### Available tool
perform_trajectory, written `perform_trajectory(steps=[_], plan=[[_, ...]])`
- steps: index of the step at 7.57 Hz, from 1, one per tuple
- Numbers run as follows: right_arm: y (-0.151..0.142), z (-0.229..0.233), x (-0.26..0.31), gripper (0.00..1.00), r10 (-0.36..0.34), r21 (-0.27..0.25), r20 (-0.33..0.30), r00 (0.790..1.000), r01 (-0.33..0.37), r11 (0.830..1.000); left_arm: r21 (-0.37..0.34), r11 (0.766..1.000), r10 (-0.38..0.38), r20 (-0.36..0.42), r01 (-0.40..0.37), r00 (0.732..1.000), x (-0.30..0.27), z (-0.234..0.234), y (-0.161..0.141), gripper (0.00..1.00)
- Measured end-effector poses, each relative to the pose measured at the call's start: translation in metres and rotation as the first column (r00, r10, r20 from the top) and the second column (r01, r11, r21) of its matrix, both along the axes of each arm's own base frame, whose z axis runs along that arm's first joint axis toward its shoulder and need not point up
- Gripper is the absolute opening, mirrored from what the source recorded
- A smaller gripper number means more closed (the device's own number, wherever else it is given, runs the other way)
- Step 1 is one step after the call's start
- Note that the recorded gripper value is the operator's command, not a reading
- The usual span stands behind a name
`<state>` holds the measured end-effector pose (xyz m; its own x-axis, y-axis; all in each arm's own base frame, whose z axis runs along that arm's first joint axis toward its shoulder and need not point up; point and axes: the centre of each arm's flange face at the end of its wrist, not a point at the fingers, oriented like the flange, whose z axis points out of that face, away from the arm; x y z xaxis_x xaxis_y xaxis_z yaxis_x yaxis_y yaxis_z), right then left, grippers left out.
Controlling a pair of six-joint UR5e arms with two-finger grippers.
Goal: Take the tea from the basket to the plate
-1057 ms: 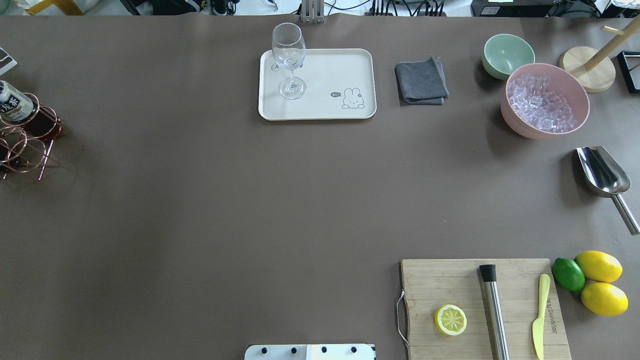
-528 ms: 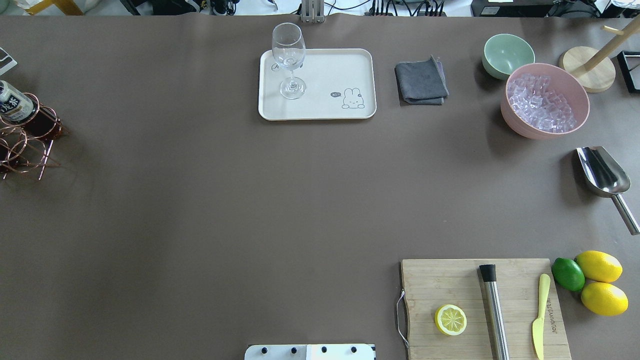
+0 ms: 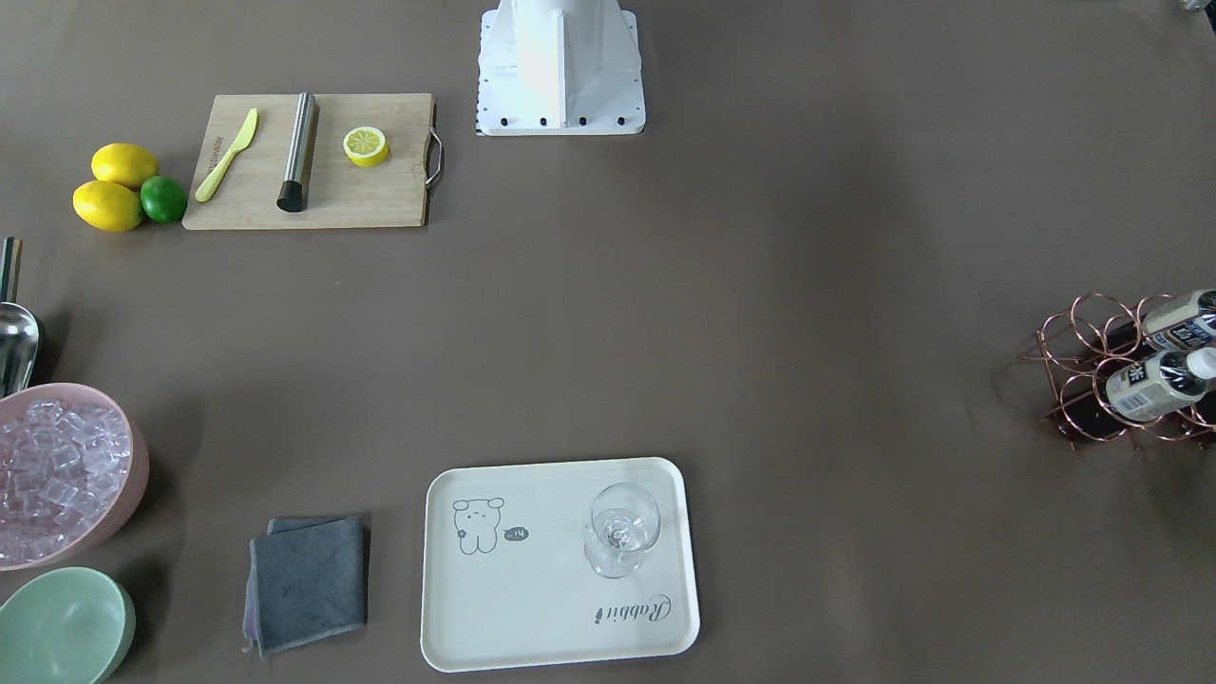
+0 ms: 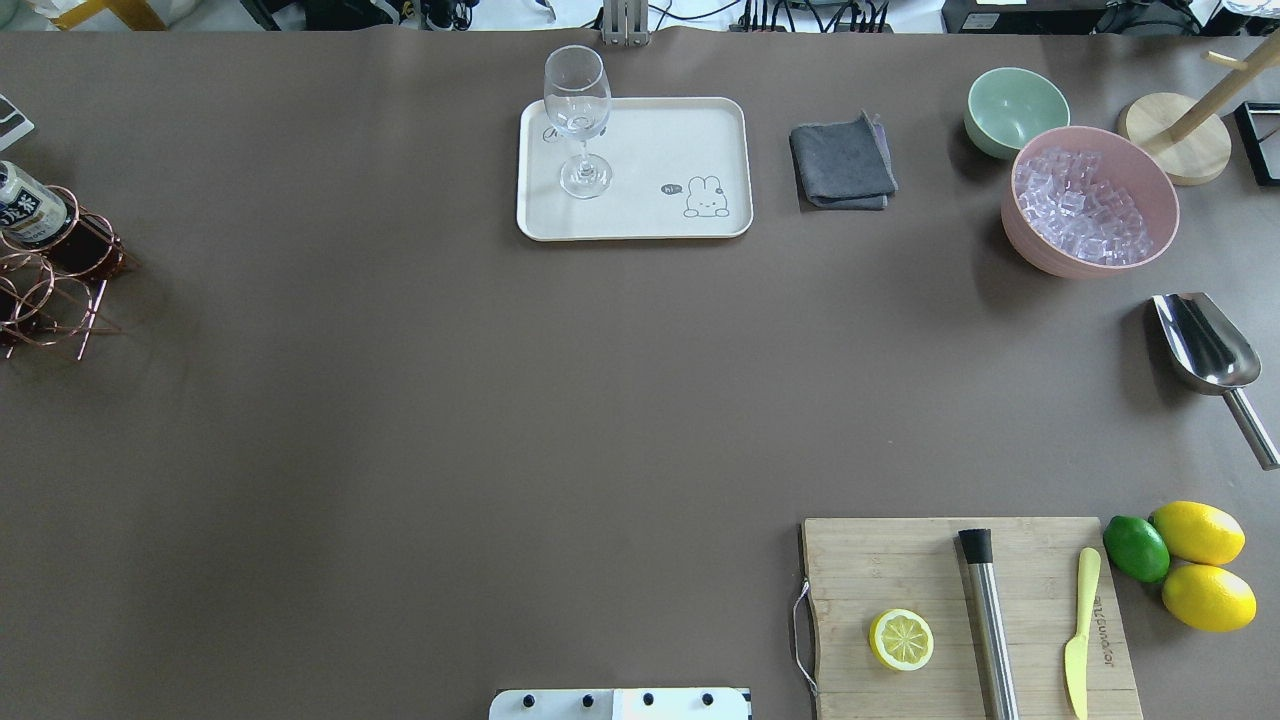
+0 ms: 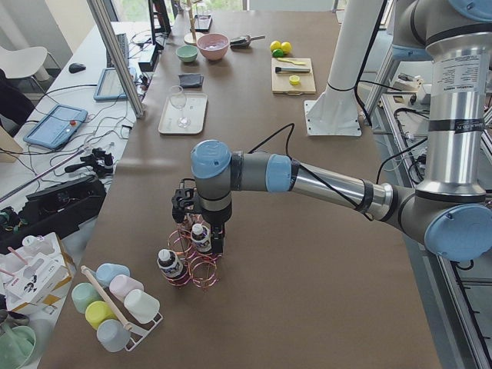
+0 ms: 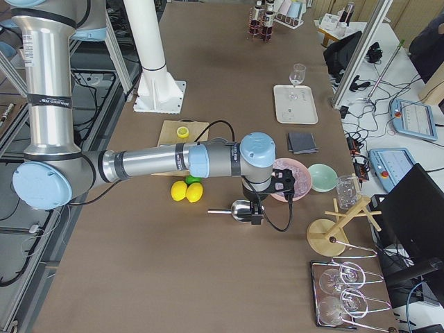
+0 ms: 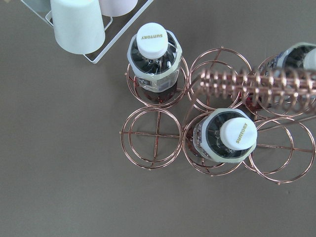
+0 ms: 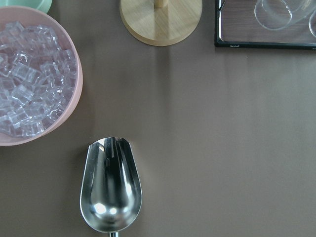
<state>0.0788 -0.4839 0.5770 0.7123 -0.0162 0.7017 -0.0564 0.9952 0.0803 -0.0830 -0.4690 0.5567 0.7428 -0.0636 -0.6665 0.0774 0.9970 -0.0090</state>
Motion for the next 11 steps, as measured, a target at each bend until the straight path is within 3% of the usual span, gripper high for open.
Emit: perform_trajectory(steps=[3,5,7,8,9,11], plan=[[0.000,-0.004,-0.005,1.00,-0.011,0.007,-0.007,1.000,0.011,1.000,0.034,0.999,0.027,0.015,-0.028,1.000,-0.006,-0.025,-0.025,0.98],[0.000,-0.003,-0.007,1.00,-0.016,0.008,-0.006,1.000,0.016,1.000,-0.001,1.000,0.008,0.008,-0.008,1.000,-0.017,-0.051,-0.036,0.98],[-0.001,-0.001,-0.009,1.00,-0.024,0.006,-0.006,1.000,0.024,1.000,-0.085,0.995,-0.055,-0.041,0.051,0.998,-0.028,-0.057,-0.037,0.98],[0.000,0.000,-0.010,1.00,-0.026,0.005,-0.006,1.000,0.026,1.000,-0.161,0.980,-0.132,-0.057,0.121,0.990,-0.032,-0.059,-0.037,0.98],[0.000,0.001,-0.011,1.00,-0.027,0.003,-0.006,1.000,0.027,1.000,-0.245,0.949,-0.220,-0.064,0.199,0.973,-0.036,-0.059,-0.036,0.98],[0.000,0.002,-0.013,1.00,-0.030,0.001,-0.007,1.000,0.030,1.000,-0.398,0.854,-0.384,-0.047,0.335,0.922,-0.042,-0.060,-0.036,0.98]])
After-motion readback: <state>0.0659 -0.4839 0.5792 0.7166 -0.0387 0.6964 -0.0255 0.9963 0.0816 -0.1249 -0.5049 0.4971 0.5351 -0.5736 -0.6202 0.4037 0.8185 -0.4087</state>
